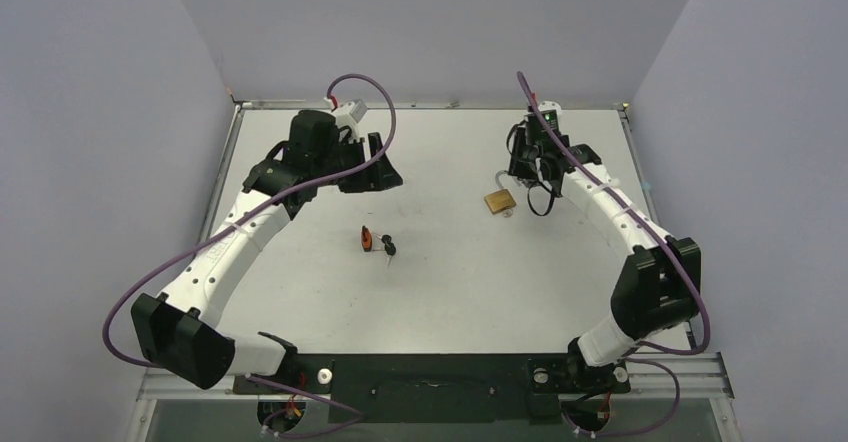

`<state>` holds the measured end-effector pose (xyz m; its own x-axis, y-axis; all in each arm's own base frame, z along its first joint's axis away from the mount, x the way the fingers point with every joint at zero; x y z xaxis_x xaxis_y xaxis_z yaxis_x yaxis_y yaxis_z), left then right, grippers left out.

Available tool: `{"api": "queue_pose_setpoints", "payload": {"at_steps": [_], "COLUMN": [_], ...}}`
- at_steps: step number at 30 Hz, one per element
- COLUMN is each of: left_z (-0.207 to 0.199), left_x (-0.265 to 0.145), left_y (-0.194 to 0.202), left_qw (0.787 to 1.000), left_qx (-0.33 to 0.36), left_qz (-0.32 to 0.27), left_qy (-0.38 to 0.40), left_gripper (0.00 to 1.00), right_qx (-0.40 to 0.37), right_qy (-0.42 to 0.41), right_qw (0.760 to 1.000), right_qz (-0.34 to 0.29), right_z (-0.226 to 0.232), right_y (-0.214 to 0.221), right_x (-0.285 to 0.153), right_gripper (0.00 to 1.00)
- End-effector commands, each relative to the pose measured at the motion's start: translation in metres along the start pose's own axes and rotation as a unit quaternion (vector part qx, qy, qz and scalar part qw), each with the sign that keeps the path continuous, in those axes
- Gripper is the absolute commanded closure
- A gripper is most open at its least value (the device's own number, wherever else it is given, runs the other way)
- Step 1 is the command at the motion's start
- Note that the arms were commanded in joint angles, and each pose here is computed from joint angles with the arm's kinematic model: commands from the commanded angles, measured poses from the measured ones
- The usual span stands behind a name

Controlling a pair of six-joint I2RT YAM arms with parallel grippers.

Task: Lock with the key
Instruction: Pick up the lock from the center of the board.

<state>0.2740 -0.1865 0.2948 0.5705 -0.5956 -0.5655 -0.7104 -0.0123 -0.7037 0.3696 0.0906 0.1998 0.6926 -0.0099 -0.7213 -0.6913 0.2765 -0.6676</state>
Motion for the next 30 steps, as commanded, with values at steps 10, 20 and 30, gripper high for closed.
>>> {"api": "queue_pose_setpoints", "payload": {"at_steps": [10,20,30], "left_z": [-0.055,-0.078,-0.095], "left_x": [-0.026,-0.033,-0.064], "left_y": [-0.054,-0.047,-0.028], "left_qw": [0.974,0.945,0.906], "left_qx": [0.118,0.147,0.198], "left_qz": [-0.086,-0.054,-0.070], "left_qy": [0.176,0.288,0.366], "left_gripper": [0.43,0.46,0.50], "right_qx": [-0.080,-0.145,-0.146], "right_qy": [-0.364,-0.544,-0.594], "right_qw": [0.927,0.826,0.790], "right_qz": [0.028,0.025,0.036], "right_z": [0.088,0.121,0.134], "right_y": [0.025,0.064,0.073], "right_x": [-0.143,-0.230,-0.254], "right_gripper": [1.00,1.00,1.00]}}
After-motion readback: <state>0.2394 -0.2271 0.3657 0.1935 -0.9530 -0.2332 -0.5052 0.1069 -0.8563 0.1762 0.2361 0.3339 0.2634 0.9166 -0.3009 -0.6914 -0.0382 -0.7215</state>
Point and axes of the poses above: each gripper's point midway between its finger pads, its own x axis out along the fingers, its own z axis along the line the jaws close on, y = z × x, the point moved 6 cm from there along -x, back along the fingers, and after that the axes turned 9 degrees about x, right-handed, at the moved point
